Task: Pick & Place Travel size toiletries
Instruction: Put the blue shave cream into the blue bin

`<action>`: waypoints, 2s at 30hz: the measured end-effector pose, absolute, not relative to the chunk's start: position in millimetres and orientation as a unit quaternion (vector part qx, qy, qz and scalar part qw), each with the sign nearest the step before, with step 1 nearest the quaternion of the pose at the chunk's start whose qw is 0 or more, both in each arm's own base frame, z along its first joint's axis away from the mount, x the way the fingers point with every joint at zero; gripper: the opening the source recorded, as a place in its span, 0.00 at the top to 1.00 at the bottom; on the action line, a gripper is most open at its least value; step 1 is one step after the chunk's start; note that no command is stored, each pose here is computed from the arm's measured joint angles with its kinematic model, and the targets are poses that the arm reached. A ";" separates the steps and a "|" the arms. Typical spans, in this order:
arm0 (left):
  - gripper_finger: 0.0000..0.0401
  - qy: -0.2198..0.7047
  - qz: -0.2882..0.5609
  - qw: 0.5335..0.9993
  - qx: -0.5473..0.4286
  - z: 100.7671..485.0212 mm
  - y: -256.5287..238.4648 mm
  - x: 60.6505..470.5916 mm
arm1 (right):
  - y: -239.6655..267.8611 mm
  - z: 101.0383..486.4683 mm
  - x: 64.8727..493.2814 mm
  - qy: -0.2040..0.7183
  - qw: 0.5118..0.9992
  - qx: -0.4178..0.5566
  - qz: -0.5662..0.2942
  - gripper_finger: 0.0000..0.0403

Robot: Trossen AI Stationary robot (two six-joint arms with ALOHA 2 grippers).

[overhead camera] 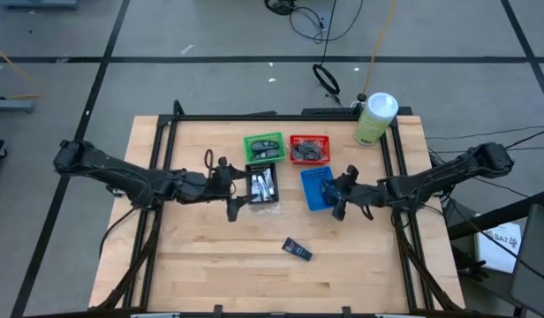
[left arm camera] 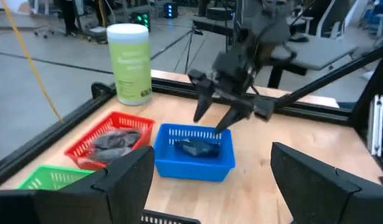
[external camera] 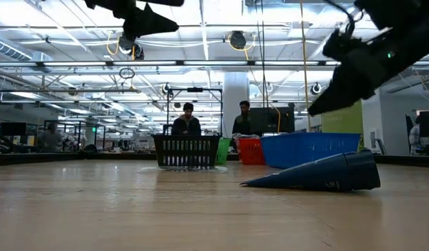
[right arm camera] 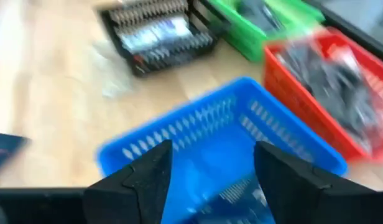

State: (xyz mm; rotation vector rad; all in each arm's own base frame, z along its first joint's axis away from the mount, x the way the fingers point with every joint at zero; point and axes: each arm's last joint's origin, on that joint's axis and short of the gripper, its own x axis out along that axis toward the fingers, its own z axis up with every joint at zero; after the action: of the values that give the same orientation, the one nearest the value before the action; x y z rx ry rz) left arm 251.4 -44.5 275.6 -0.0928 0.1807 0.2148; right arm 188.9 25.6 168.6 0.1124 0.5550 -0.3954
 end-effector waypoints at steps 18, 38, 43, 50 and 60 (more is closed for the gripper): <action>0.23 0.255 -0.077 0.964 0.009 207.7 -85.6 340.9 | 31.1 206.5 184.6 0.134 0.988 0.067 -0.029 0.48; 0.23 0.380 -0.175 0.891 0.177 131.9 -132.3 435.2 | 30.3 189.3 178.3 0.092 0.992 0.086 -0.024 0.48; 0.23 0.395 -0.162 0.890 0.158 119.2 -128.5 437.8 | 30.0 188.6 176.9 0.075 0.993 0.094 -0.021 0.48; 0.25 0.405 -0.154 0.893 0.123 113.8 -122.8 440.1 | 30.7 189.1 176.7 0.068 0.993 0.093 -0.008 0.48; 0.65 0.421 -0.149 0.893 0.056 110.6 -122.5 439.3 | 30.7 190.2 176.9 0.063 0.993 0.099 -0.007 0.48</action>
State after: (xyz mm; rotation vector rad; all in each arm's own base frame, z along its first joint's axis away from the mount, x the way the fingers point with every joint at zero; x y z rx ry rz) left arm 439.3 -122.5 110.6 0.1155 0.8740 -0.3082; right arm 176.9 30.7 190.2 0.1982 0.1262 -0.0139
